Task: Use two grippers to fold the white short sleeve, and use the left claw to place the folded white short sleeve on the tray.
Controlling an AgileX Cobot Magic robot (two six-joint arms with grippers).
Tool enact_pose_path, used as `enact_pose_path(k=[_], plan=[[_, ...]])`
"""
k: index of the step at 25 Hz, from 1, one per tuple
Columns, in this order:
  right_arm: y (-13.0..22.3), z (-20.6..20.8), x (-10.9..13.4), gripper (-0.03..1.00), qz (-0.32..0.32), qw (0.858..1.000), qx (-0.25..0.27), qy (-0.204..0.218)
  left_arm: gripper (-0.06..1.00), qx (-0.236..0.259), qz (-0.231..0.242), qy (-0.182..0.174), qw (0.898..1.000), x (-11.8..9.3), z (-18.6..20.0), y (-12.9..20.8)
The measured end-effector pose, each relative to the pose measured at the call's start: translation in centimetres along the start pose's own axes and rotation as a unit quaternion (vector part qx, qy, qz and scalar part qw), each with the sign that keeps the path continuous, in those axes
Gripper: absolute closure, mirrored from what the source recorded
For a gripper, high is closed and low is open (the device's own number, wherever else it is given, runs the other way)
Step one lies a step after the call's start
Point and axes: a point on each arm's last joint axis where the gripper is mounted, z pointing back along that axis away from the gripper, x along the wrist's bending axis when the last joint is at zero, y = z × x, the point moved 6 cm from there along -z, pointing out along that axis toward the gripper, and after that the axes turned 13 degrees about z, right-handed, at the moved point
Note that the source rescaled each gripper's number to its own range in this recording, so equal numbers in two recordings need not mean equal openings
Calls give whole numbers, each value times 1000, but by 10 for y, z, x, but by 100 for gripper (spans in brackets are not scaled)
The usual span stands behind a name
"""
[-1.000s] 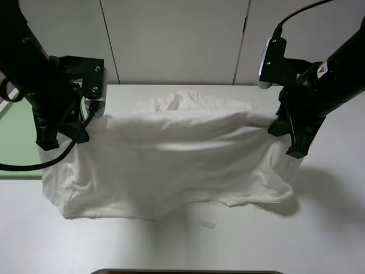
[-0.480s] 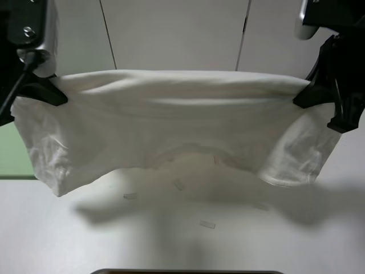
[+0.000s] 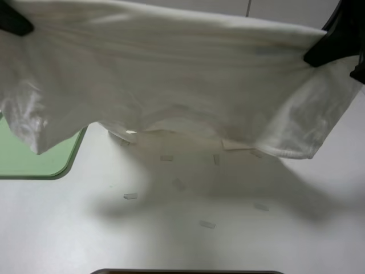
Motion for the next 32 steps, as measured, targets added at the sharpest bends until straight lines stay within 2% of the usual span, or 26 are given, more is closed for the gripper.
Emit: enact_pose_path(k=[5, 6, 7, 10, 14, 23, 32], plan=[[-12, 25, -17, 95, 2, 999, -20, 31, 92, -21, -8, -43, 999, 22, 22, -14], [-15, 32, -21, 95, 2, 999, -25, 38, 92, -21, -8, -43, 999, 22, 22, -14], [-16, 36, -23, 95, 2, 999, -28, 41, 92, -25, -15, -64, 998, 31, 30, -19], [-21, 49, -28, 95, 2, 998, -38, 51, 92, -35, -23, -91, 995, 42, 43, -26], [-25, 63, -33, 95, 3, 997, -45, 60, 92, -46, -23, -106, 993, 49, 53, -31], [-26, 86, -29, 95, 2, 995, -60, 75, 92, -30, -21, -93, 995, 46, 57, -27], [-22, 133, -13, 95, -27, 987, -104, 120, 92, -3, -6, -46, 999, 31, 60, -18]])
